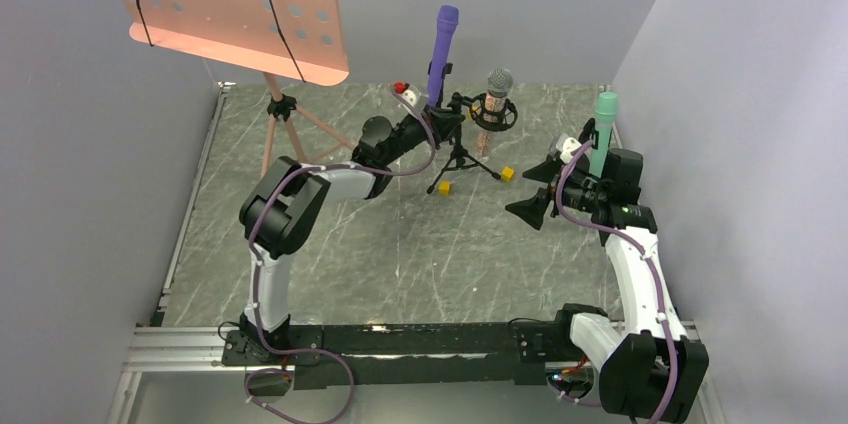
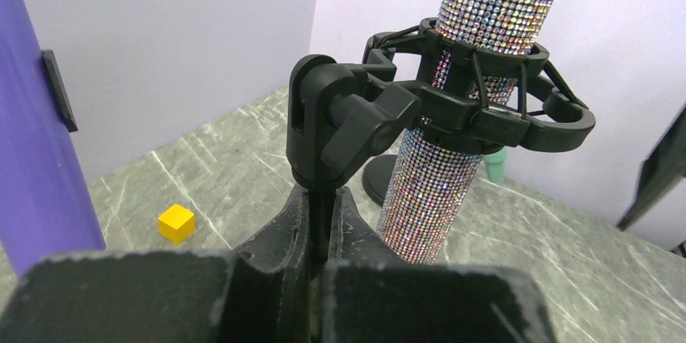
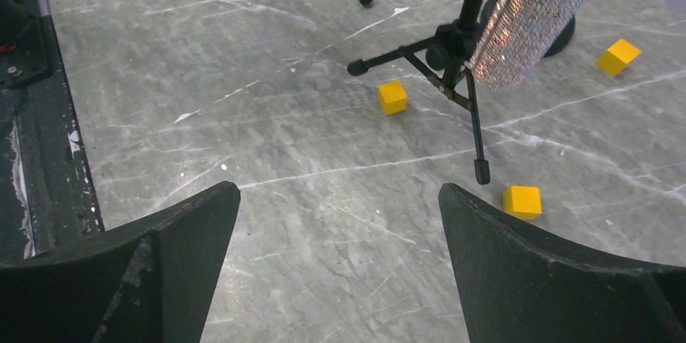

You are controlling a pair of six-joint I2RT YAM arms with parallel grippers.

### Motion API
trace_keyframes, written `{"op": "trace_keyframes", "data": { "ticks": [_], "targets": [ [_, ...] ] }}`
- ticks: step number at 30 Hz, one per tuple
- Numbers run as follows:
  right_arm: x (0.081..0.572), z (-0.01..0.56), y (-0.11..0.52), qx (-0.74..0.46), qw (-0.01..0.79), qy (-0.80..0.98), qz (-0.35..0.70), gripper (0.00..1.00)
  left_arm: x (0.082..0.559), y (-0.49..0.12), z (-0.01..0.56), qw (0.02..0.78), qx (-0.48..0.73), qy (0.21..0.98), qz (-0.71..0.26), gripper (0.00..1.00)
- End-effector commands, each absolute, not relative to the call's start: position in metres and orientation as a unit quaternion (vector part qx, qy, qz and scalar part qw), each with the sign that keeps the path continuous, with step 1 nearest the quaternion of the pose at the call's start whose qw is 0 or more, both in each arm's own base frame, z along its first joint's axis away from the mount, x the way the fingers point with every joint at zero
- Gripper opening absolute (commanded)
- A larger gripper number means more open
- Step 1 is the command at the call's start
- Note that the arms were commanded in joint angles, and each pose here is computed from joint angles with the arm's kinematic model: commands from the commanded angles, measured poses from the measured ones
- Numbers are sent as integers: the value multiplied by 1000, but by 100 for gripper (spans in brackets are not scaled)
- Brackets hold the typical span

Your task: Attach the microphones to the stand

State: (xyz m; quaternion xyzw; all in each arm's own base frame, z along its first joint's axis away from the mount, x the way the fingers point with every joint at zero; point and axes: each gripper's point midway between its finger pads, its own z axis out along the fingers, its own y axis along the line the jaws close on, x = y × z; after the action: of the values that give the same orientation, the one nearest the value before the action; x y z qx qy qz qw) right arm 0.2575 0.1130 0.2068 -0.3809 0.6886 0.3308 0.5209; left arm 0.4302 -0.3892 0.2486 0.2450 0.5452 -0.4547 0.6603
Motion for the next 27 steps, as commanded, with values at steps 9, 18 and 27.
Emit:
{"op": "trace_keyframes", "data": {
  "ticks": [9,18,27],
  "targets": [
    [265,232,106,-400,551,672,292,100,440,-426,280,697,213,499,-469,0],
    [264,232,106,-401,551,670,295,100,425,-427,282,712,182,517,-439,0],
    [264,232,107,-403,550,669,296,100,414,-448,281,714,173,530,-424,0]
  ]
}}
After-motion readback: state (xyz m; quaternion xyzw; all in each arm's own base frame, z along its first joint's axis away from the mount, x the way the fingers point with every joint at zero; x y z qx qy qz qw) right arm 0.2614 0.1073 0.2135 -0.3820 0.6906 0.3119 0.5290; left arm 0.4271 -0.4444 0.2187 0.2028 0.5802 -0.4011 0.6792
